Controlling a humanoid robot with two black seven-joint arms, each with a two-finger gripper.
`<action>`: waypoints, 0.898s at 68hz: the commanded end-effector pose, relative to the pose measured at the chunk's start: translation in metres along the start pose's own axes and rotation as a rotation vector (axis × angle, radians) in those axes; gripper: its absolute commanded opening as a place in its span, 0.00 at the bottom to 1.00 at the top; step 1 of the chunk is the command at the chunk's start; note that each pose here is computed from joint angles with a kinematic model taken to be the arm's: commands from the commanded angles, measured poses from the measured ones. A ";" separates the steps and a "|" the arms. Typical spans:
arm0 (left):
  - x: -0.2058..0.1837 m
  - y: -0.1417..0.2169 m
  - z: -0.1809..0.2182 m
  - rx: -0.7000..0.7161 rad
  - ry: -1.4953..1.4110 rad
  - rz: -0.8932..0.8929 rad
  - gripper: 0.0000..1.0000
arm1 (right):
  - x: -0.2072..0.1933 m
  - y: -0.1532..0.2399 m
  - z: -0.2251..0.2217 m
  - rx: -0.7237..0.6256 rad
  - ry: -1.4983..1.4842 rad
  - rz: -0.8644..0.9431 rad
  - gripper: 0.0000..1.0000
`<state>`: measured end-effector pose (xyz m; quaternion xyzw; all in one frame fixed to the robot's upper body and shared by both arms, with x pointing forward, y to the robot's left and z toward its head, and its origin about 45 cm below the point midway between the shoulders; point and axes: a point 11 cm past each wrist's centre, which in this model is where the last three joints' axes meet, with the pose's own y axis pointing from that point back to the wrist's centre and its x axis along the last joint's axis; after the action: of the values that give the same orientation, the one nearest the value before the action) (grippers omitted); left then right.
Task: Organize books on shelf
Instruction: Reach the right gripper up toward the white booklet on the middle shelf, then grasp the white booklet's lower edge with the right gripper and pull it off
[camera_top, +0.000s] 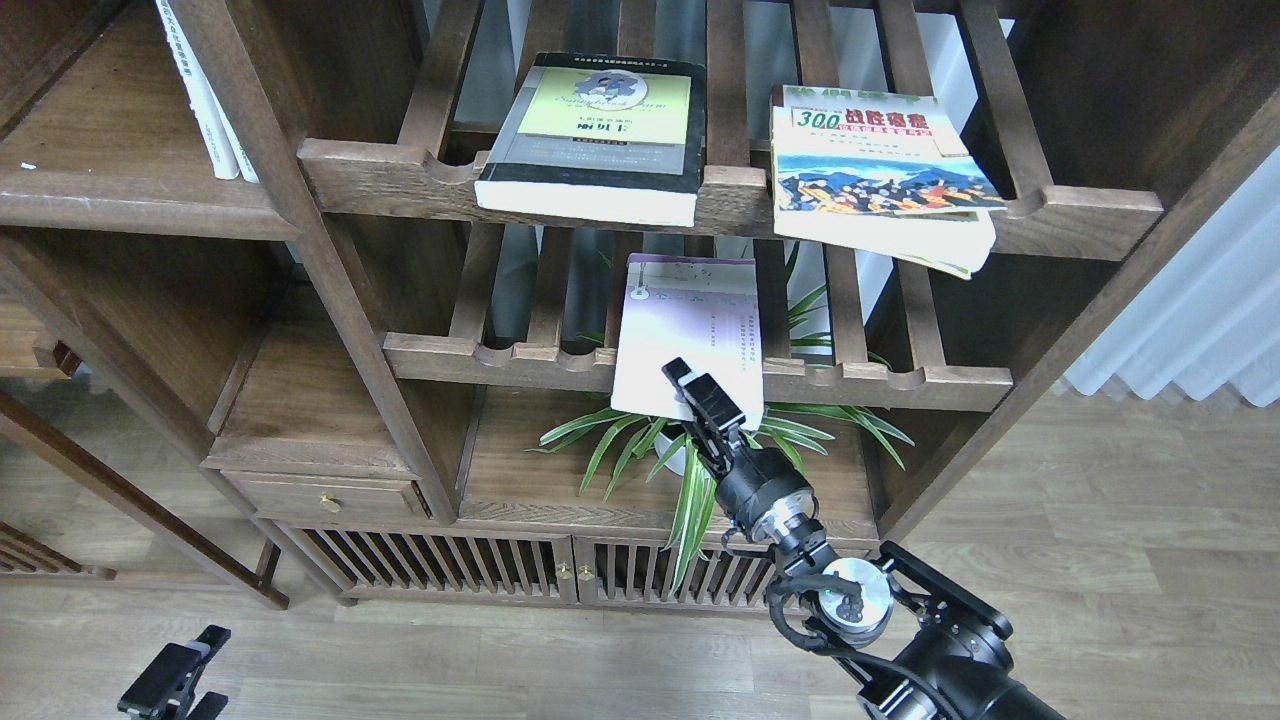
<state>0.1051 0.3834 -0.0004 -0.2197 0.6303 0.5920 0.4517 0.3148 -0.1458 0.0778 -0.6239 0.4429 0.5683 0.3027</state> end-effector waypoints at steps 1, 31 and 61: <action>0.000 0.000 0.000 -0.002 0.000 0.001 1.00 | -0.010 -0.002 -0.002 0.018 -0.016 -0.038 0.70; -0.001 0.000 0.003 -0.011 -0.001 -0.001 1.00 | -0.005 0.025 0.014 0.019 -0.085 -0.140 0.29; -0.002 0.002 0.001 0.004 0.002 -0.006 1.00 | 0.000 0.055 0.051 -0.039 -0.163 -0.124 0.04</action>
<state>0.1062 0.3862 0.0008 -0.2217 0.6275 0.5940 0.4518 0.2562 -0.1327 0.0682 -0.6142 0.3835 0.5957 0.3475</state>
